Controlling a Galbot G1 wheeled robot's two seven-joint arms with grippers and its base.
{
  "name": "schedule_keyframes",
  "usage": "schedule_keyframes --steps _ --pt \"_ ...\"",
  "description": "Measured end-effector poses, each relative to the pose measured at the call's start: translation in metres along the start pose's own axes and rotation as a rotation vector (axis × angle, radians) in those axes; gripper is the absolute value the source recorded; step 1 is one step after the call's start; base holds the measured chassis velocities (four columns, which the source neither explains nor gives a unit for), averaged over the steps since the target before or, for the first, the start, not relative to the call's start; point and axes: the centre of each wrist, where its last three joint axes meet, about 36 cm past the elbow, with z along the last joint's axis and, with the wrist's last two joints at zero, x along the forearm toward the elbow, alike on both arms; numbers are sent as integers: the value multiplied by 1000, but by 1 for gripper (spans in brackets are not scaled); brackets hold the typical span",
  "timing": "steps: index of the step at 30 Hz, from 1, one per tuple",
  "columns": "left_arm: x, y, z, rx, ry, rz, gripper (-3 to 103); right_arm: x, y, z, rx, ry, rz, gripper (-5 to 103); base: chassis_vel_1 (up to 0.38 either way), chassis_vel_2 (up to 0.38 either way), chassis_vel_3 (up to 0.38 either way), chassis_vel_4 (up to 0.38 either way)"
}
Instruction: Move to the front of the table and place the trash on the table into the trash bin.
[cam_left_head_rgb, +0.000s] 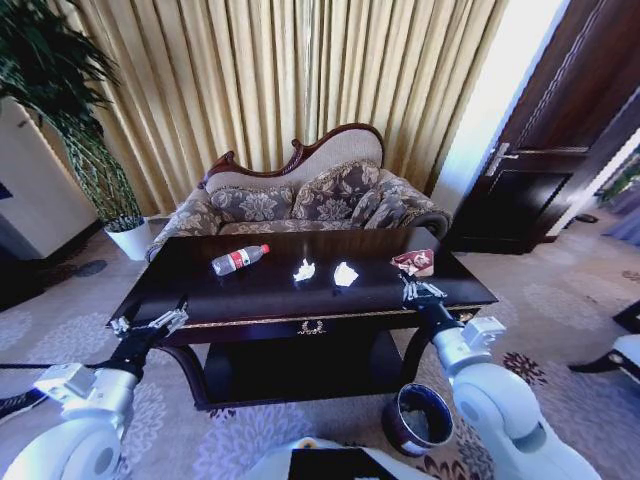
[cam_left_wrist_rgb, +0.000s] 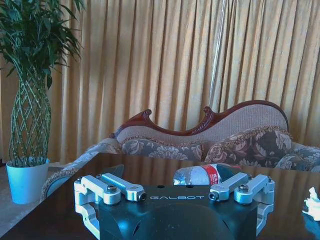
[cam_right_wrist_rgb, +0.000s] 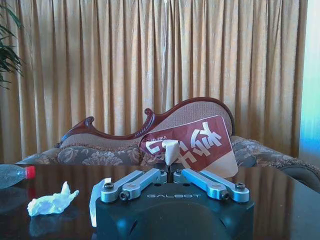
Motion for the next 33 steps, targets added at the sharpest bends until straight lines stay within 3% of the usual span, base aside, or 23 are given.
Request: schedule_keyframes --steps 13,33 --pt "1 -1 1 -9 -17 3 100 3 3 6 4 17 3 1 15 -15 -15 21" --pt "1 -2 3 -10 -24 7 100 3 4 11 4 21 4 1 118 -114 -114 114"
